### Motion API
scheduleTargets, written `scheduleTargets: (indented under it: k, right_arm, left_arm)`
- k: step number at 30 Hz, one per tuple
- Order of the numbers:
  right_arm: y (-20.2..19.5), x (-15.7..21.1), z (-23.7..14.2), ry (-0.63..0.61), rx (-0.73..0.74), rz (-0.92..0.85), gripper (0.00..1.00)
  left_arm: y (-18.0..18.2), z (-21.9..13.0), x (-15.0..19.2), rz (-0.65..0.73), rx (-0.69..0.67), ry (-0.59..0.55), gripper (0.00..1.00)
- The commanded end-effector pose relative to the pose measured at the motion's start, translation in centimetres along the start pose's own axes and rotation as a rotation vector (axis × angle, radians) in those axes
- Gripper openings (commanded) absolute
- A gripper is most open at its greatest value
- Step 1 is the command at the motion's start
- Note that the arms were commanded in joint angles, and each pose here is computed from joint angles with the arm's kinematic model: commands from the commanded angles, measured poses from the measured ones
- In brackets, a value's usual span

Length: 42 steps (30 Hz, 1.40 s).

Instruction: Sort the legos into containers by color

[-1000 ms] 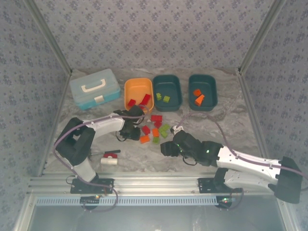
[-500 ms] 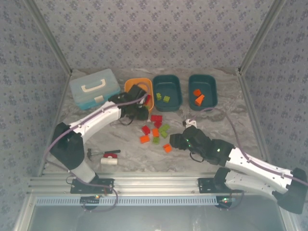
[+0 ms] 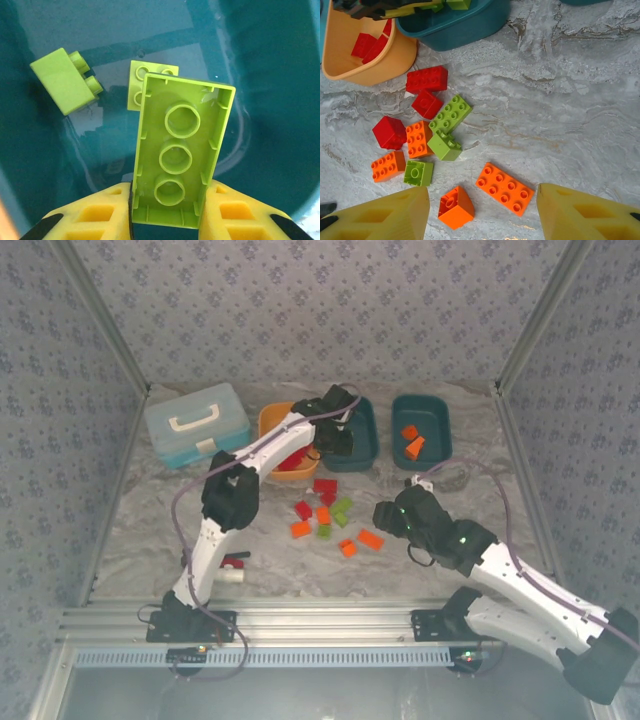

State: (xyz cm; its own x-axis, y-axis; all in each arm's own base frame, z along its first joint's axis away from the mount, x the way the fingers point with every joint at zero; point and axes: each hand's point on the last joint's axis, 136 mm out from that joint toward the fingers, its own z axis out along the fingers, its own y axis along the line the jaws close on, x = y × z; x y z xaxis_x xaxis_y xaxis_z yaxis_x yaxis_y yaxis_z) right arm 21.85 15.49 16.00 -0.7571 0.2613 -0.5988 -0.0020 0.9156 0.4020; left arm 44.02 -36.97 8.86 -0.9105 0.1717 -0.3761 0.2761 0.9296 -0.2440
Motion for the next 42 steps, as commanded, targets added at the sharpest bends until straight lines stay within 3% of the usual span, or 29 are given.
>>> scheduleTargets:
  k: [1,5,10,15,19,25,32,33,39,42]
  right_arm:
    - [0.0,-0.1,-0.5,0.01,-0.004,0.024,0.6]
    - [0.0,0.2,-0.3,0.017,-0.009,0.036,0.6]
    - [0.0,0.1,-0.1,0.025,-0.007,0.037,0.62]
    - [0.9,-0.6,-0.3,0.034,-0.019,-0.013,0.62]
    - [2.6,-1.7,-0.8,0.036,-0.043,-0.09,0.65]
    - [7.4,1.0,2.0,0.172,-0.044,-0.304,0.7]
    - [14.5,6.2,8.1,0.326,-0.061,-0.471,0.8]
    - [16.0,6.0,8.6,0.328,-0.075,-0.458,0.81]
    - [17.0,8.8,13.1,0.417,0.005,-0.447,0.86]
    - [16.5,9.5,14.2,0.434,0.053,-0.464,0.78]
  left_arm:
    - [-0.1,-1.2,-0.3,-0.007,-0.012,0.017,0.31]
    - [0.3,-0.2,0.1,-0.032,-0.029,0.036,0.34]
    - [0.1,0.2,0.5,-0.06,-0.016,0.058,0.49]
    - [-0.8,-2.0,-0.7,-0.07,0.019,0.014,0.56]
    - [-1.9,-5.9,-2.2,-0.083,0.056,-0.055,0.58]
    - [0.0,-17.8,-3.3,-0.21,0.074,-0.325,0.65]
    - [7.9,-26.4,6.1,-0.4,0.024,-0.462,0.74]
    - [9.0,-26.9,8.0,-0.422,0.02,-0.467,0.74]
    - [12.9,-28.7,17.1,-0.478,0.024,-0.469,0.76]
    - [13.9,-28.8,20.4,-0.488,0.051,-0.465,0.76]
